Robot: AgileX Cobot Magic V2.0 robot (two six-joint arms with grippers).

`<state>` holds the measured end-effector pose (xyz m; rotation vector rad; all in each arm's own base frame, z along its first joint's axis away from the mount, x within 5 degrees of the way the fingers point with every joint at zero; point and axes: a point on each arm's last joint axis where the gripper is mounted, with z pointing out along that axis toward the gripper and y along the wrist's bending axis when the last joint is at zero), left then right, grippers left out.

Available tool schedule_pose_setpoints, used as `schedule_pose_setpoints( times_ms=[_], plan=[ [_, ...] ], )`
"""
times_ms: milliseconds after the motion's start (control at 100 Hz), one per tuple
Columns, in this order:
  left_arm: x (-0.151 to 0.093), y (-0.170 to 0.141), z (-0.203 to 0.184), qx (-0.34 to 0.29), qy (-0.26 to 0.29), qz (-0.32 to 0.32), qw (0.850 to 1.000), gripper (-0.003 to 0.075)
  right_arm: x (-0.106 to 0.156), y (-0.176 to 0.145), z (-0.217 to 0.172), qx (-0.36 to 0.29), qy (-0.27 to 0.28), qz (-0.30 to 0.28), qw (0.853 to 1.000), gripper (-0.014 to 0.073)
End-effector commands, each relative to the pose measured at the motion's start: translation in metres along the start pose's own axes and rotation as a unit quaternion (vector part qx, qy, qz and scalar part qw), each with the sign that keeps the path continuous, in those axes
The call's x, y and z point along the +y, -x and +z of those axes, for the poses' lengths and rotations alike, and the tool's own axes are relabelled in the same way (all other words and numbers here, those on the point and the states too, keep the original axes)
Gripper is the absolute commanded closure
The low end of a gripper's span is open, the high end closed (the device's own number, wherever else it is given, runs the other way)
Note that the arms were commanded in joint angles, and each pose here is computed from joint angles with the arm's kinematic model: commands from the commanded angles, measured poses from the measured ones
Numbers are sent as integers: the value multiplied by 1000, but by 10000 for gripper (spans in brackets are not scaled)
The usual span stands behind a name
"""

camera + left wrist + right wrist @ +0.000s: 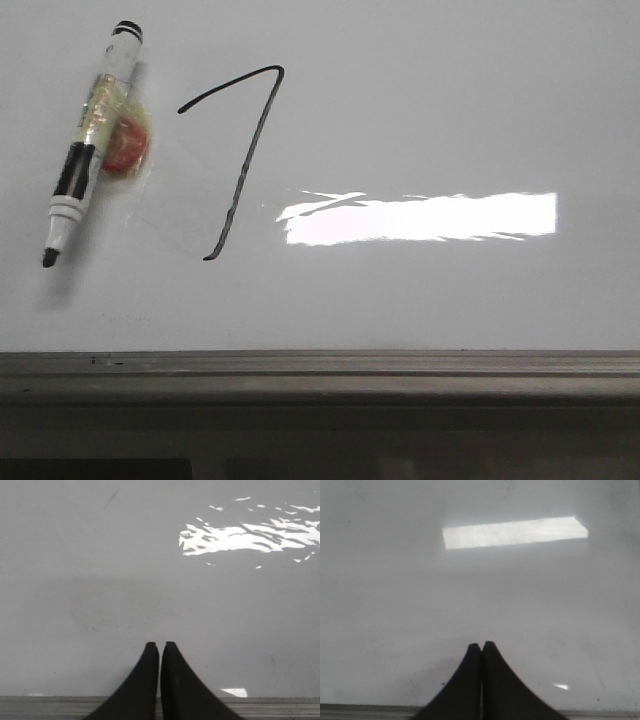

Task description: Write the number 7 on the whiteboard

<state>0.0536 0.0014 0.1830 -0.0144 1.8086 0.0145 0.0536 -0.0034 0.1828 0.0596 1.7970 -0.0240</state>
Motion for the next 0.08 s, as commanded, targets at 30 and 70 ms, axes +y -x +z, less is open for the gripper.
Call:
schedule_pose_setpoints(
  times_ms=[30, 70],
  plan=[
    [0, -1, 0, -30, -2, -8, 1000, 738, -1, -10, 2, 4, -5, -13, 1000, 662],
    [0, -1, 0, -30, -2, -8, 1000, 738, -1, -10, 2, 4, -5, -13, 1000, 662]
  ],
)
